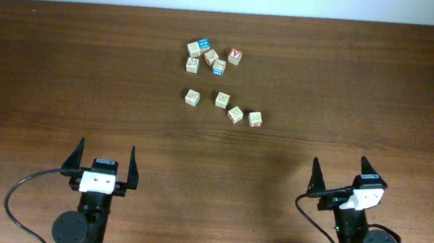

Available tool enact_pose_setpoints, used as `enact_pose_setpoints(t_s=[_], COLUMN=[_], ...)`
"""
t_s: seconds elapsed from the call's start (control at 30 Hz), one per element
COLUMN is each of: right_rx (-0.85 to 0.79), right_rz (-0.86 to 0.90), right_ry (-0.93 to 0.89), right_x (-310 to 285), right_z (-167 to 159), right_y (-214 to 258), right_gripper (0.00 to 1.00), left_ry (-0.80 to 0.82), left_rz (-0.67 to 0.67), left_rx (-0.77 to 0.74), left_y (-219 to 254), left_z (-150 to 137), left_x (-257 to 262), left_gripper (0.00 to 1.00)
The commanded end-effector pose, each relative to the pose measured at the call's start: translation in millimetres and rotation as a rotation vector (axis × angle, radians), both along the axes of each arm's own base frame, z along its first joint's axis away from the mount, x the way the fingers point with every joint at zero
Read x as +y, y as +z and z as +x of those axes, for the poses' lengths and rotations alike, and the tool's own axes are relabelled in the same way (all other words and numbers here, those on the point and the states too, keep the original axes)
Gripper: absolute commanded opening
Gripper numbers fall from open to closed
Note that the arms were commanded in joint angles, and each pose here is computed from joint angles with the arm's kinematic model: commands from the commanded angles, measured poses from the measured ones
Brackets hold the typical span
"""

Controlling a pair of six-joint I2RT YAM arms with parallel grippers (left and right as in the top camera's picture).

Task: Rotate 5 blocks

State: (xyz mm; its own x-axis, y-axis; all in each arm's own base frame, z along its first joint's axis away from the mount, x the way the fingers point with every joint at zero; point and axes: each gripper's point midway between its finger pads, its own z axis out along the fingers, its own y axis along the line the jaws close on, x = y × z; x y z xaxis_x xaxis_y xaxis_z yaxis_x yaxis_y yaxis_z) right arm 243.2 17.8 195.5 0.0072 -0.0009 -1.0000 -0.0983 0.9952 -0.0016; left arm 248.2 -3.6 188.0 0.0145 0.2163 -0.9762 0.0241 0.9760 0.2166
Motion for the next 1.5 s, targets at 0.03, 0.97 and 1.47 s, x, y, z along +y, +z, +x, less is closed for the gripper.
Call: enact_pose_setpoints(t_s=[0.03, 0.97, 1.47], right_rx=[-0.022, 1.056, 1.343], right_rz=[-0.001, 0.173, 0.121], right_ry=[0.052, 0.426, -0.073], right_x=[8.4, 133.9, 150.1], right_z=[-4.8, 194.4, 183.3], right_y=[48.8, -26.4, -169.9], right_gripper=[0.99, 0.92, 0.51], left_ry=[-0.019, -0.211, 0.273], left_rz=[-0.013, -0.225, -0.215], left_rx=[-0.037, 0.950, 1.044], left_y=[53.7, 7.3, -18.2], left_z=[2.6, 161.0, 155.7], left_x=[-3.4, -18.6, -0.1], left_gripper=[0.99, 0.99, 0.99])
